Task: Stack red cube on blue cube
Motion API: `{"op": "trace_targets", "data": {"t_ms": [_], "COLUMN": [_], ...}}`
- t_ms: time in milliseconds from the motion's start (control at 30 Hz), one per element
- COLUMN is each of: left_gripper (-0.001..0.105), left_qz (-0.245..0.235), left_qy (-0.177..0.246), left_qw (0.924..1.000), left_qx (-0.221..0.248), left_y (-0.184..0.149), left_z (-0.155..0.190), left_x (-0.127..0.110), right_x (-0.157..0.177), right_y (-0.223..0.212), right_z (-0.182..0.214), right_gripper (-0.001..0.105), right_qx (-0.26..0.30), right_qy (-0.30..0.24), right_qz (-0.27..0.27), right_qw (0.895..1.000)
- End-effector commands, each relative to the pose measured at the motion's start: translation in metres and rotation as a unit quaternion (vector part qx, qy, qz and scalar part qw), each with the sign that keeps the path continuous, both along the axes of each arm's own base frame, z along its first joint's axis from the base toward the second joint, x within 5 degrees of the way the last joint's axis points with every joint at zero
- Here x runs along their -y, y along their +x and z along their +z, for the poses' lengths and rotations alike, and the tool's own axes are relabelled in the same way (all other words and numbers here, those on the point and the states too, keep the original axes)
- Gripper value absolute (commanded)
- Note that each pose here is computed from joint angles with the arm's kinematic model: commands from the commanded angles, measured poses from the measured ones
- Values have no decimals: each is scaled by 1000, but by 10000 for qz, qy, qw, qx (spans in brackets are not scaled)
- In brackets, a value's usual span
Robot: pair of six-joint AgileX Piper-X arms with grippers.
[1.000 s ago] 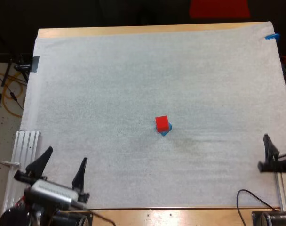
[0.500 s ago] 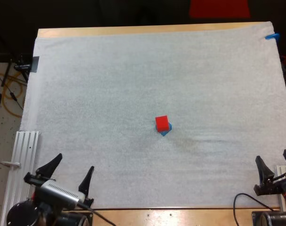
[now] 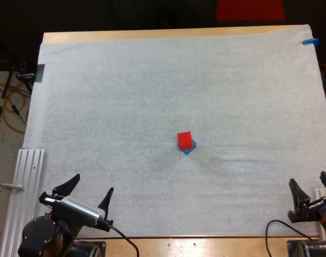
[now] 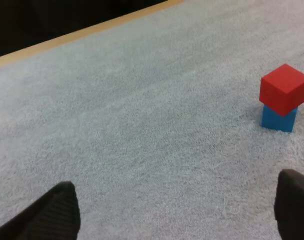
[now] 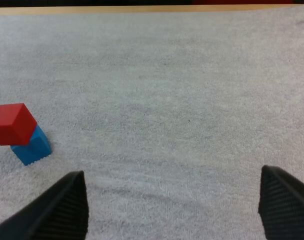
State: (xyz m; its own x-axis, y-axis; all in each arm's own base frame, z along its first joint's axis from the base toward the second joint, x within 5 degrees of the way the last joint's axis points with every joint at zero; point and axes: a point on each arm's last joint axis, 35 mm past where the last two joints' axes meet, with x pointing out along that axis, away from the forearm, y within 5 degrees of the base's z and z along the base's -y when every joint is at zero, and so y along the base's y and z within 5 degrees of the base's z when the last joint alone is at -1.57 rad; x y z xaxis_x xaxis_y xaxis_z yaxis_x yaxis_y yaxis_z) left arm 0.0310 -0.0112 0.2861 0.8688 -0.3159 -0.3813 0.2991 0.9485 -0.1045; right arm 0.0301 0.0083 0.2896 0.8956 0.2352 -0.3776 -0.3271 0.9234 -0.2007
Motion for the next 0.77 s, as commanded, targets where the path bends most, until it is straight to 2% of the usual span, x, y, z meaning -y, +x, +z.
{"op": "trace_targets", "data": {"t_ms": [0,267,367,533,633,733], "left_gripper": [76,76,76,76,76,76], "left_qz": [-12,94,320,1063,1311,1339], "left_qy": [-34,-34,-34,-33,-32,-32], "left_qw": [10000,9999,9995,9943,9914,9910], "left_qx": [10,11,12,14,15,15], "left_y": [2,2,3,4,4,4], "left_z": [2,2,2,2,2,2], "left_x": [0,0,-2,-7,-9,-9], "right_x": [0,0,0,0,0,0], "right_y": [1,1,1,1,1,1], "right_z": [1,1,1,1,1,1], "right_gripper": [69,69,69,69,69,69], "right_qx": [-40,-40,-40,-40,-40,-40], "right_qy": [38,38,38,38,38,38], "right_qz": [40,40,40,40,40,40], "right_qw": [10000,10000,10000,10000,10000,10000]}}
